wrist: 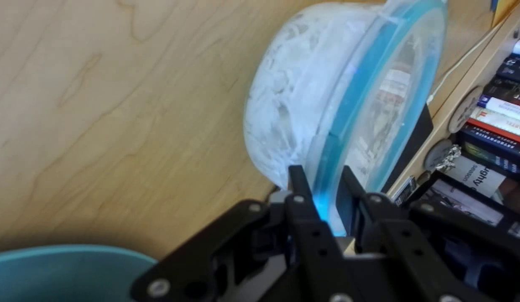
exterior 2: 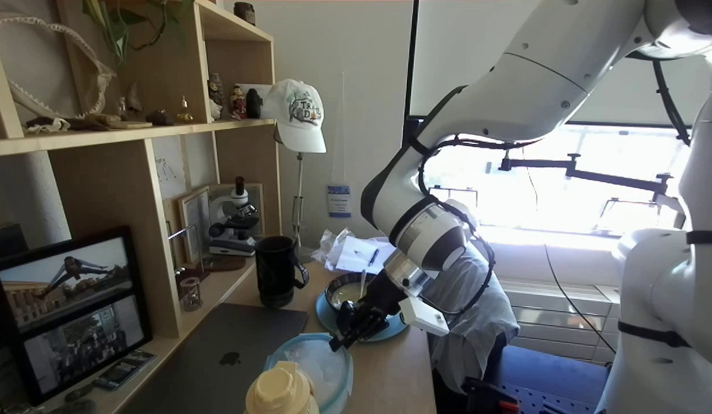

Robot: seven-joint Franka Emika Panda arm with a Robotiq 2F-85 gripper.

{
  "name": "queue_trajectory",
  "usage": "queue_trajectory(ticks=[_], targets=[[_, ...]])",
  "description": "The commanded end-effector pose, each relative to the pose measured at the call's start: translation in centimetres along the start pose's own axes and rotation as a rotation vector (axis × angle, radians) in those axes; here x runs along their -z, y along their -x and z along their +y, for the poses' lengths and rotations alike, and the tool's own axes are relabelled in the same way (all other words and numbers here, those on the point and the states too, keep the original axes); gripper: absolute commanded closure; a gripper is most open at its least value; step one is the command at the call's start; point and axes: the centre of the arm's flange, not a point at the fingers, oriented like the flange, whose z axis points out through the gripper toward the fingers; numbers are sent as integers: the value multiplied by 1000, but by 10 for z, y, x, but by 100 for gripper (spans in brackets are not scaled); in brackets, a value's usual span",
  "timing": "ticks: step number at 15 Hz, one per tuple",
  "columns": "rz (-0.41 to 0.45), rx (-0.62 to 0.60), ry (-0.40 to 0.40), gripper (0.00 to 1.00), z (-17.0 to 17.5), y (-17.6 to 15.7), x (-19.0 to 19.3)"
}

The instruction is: Move the lunch box towards the left edge of the table

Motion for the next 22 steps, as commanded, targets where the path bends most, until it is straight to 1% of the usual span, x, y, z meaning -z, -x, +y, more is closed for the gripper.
queue_trajectory(ticks=[1,5,10,13,16,19,22], targets=[[9,14,-89,91,-24,-11,40],[6,57,-136,90,-42,-19,55],[26,144,-164,91,-76,-36,73],[51,192,-198,90,-101,-46,79],[80,240,-257,91,-137,-51,84],[94,300,-300,91,-177,-50,78],[98,329,-355,91,-210,-46,70]])
